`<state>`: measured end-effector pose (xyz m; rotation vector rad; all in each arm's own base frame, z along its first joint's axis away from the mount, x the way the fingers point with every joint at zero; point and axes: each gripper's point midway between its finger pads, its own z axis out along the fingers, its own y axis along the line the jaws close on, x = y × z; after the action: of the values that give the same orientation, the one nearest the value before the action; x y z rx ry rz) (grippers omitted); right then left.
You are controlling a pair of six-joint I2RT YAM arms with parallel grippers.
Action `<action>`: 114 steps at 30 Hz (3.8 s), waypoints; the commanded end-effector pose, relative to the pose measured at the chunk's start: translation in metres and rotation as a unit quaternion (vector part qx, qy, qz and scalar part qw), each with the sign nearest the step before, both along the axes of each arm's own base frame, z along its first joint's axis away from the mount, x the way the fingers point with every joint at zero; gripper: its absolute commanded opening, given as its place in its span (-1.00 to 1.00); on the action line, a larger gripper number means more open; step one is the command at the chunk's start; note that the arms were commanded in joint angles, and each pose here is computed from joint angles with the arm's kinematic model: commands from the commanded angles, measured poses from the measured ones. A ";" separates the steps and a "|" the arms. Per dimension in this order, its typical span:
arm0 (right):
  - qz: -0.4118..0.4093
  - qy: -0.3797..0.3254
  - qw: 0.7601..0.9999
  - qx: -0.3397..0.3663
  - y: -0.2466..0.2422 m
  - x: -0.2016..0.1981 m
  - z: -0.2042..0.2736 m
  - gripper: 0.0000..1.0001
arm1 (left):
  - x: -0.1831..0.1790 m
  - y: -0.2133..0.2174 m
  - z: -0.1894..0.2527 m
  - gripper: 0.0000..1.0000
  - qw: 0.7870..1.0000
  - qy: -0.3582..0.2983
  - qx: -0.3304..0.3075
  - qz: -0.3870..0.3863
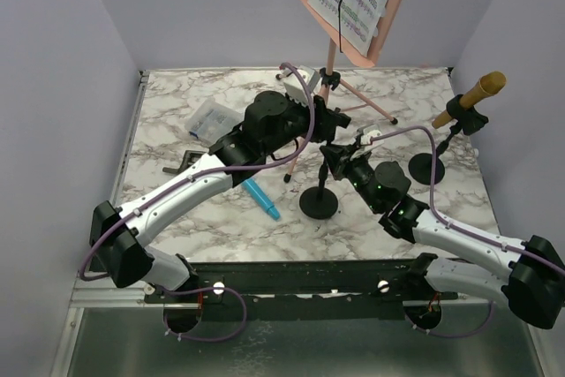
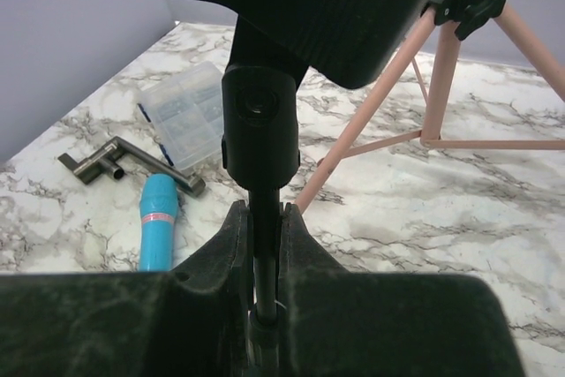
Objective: Set up the instrument practice props
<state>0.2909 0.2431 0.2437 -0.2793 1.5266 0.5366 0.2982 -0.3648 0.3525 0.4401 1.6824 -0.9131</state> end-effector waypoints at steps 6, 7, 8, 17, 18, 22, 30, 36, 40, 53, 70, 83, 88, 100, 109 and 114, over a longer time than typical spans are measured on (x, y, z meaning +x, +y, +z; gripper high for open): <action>0.020 -0.051 0.998 0.041 -0.004 -0.016 0.040 -0.48 | -0.014 -0.018 -0.005 -1.00 0.990 -0.040 0.042 -0.125; 0.046 -0.042 0.997 0.036 0.001 -0.024 0.035 -0.10 | -0.022 -0.019 -0.006 -1.00 0.984 -0.059 0.051 -0.161; 0.071 -0.030 0.997 0.019 0.004 -0.033 0.026 0.24 | -0.030 -0.019 -0.008 -1.00 0.976 -0.078 0.059 -0.192; 0.245 -0.001 0.967 -0.068 0.012 -0.101 0.012 0.99 | -0.091 0.007 -0.020 -1.00 0.908 -0.169 0.064 -0.378; 0.249 -0.008 0.967 -0.063 0.010 -0.104 0.017 0.99 | -0.093 0.009 -0.023 -1.00 0.906 -0.172 0.064 -0.382; 0.244 -0.003 0.968 -0.051 0.004 -0.107 0.027 0.99 | -0.103 0.016 -0.028 -1.00 0.898 -0.182 0.060 -0.395; 0.230 0.022 0.972 -0.048 0.003 -0.094 0.031 0.99 | -0.118 0.030 -0.028 -1.00 0.889 -0.202 0.040 -0.409; 0.246 0.015 0.968 -0.039 0.000 -0.088 0.032 0.99 | -0.108 0.034 -0.031 -0.88 0.908 -0.147 0.030 -0.392; 0.231 0.034 0.971 -0.055 -0.002 -0.081 0.022 1.00 | -0.082 0.056 -0.020 0.22 0.945 -0.088 -0.002 -0.316; 0.262 -0.003 0.964 -0.049 -0.002 -0.095 0.030 0.99 | -0.028 0.175 -0.021 0.98 0.981 0.147 -0.096 0.081; 0.503 -0.104 0.858 -0.014 0.023 -0.102 0.071 1.00 | -0.109 0.129 -0.004 0.95 0.954 0.136 -0.167 -0.207; 0.525 -0.091 0.846 -0.004 0.034 -0.087 0.069 0.90 | -0.110 0.122 -0.019 0.94 0.949 0.158 -0.169 -0.214; 0.523 -0.081 0.849 0.001 0.036 -0.082 0.067 0.35 | -0.109 0.122 -0.016 0.95 0.950 0.154 -0.171 -0.211; 0.513 -0.075 0.855 0.003 0.033 -0.084 0.056 -0.94 | -0.031 0.173 -0.091 0.80 0.940 0.279 -0.144 0.135; 0.507 -0.076 0.859 0.001 0.032 -0.084 0.049 -0.99 | 0.011 0.217 -0.213 0.54 0.821 0.423 -0.086 0.373; 0.504 -0.075 0.861 0.002 0.032 -0.084 0.049 -0.99 | 0.040 0.230 -0.248 0.57 0.773 0.439 -0.060 0.455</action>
<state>0.2063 0.2764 0.2958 -1.1351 1.1289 1.3184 0.3100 -0.1593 0.1158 -0.8171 2.3436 -0.6801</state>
